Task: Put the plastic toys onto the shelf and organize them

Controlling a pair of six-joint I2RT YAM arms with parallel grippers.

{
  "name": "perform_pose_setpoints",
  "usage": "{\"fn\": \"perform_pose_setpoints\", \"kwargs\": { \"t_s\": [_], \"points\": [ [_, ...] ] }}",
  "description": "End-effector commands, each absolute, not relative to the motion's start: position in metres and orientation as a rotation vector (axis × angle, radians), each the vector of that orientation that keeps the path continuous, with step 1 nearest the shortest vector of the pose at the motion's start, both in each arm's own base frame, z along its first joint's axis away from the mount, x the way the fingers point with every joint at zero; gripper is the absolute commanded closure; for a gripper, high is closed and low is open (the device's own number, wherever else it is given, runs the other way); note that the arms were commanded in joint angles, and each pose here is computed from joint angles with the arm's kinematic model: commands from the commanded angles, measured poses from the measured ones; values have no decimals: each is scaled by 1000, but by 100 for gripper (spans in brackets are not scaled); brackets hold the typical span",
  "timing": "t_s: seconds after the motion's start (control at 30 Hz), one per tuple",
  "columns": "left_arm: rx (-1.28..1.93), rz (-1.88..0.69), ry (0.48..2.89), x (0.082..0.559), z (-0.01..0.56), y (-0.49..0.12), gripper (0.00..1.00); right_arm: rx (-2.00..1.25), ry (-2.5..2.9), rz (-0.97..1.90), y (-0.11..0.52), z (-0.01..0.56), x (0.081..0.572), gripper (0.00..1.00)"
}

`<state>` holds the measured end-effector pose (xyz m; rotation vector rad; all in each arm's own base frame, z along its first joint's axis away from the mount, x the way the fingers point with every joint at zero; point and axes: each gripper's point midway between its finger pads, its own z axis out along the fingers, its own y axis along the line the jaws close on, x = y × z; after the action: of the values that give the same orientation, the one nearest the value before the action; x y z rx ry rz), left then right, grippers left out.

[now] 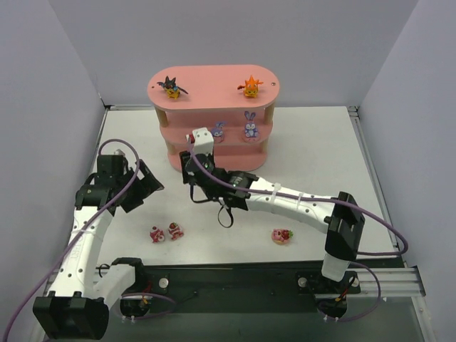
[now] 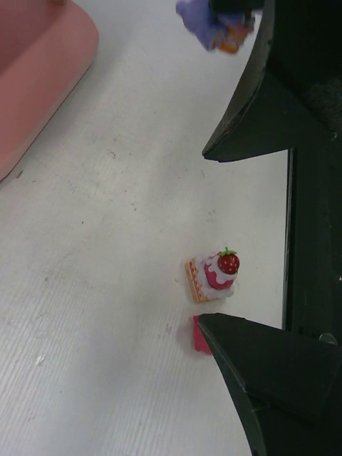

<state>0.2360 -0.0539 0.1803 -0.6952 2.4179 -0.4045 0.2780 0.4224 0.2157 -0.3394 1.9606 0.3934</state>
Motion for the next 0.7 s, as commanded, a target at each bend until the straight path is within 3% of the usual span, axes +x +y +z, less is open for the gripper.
{"fn": "perform_pose_setpoints", "kwargs": {
  "t_s": [0.0,0.27,0.67],
  "points": [
    [-854,-649,2383,245,174,-74,3,-333,1903,410,421,261,319,100],
    [-915,-728,2345,255,166,-76,6,-305,1868,395,427,285,386,99],
    [-912,-691,2366,260,160,-70,6,-291,1863,383,451,271,411,96]
  ]
}}
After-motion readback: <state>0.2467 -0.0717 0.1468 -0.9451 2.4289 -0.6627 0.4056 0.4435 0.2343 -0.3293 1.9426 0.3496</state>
